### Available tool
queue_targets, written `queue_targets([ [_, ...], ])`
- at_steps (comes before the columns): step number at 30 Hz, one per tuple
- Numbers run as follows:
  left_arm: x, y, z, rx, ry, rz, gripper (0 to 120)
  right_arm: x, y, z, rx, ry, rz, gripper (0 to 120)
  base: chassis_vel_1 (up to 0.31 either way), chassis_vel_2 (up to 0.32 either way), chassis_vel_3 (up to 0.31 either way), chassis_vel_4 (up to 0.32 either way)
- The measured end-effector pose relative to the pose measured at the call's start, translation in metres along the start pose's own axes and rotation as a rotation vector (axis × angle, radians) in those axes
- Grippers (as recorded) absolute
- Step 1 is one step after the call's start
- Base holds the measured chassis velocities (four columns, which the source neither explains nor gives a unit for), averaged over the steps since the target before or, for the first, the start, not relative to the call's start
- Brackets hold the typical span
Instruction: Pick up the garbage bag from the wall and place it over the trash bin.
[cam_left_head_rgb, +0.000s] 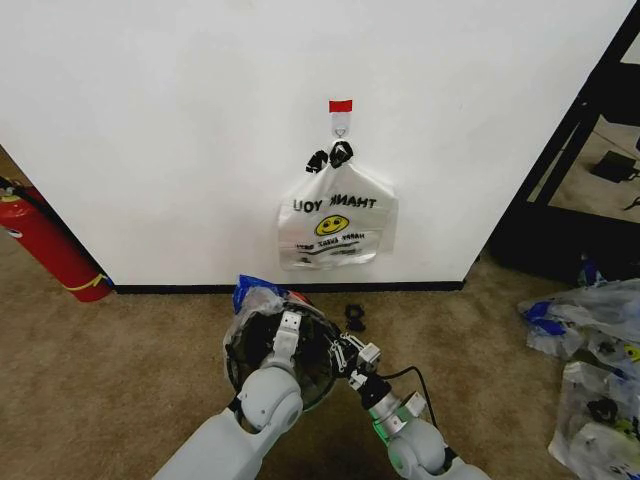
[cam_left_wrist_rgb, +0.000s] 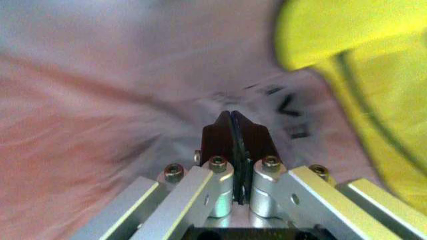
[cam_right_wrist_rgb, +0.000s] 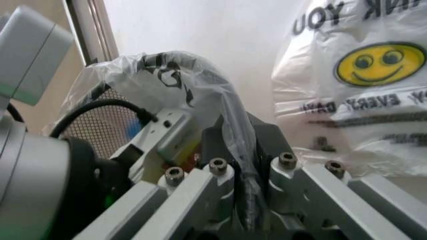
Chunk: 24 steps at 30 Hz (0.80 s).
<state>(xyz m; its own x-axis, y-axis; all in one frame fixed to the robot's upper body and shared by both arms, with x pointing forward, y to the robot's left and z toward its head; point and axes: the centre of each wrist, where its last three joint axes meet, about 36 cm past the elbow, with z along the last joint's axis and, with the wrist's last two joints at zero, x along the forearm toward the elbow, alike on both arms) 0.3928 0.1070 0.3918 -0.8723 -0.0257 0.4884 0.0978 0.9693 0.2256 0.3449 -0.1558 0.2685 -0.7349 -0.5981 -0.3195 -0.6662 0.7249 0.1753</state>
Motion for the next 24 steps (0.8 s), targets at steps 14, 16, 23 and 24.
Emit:
queue_targets([
  [14,0.031,-0.010,0.018,0.009,0.047,0.091,0,-0.005,0.003,-0.010,-0.063,-0.030,0.014,0,0.000,0.000,0.000,0.000],
  [16,0.026,-0.013,0.009,0.018,0.028,0.091,0,-0.004,0.005,-0.009,-0.067,-0.025,0.002,0,0.000,0.000,0.000,0.000],
  [23,0.006,0.002,-0.008,0.027,-0.004,0.040,0,0.002,0.007,-0.006,-0.062,-0.005,-0.015,0,0.000,0.000,0.000,0.000],
  [24,0.006,0.002,-0.008,0.027,-0.004,0.040,0,0.002,0.007,-0.006,-0.062,-0.005,-0.015,0,0.000,0.000,0.000,0.000],
])
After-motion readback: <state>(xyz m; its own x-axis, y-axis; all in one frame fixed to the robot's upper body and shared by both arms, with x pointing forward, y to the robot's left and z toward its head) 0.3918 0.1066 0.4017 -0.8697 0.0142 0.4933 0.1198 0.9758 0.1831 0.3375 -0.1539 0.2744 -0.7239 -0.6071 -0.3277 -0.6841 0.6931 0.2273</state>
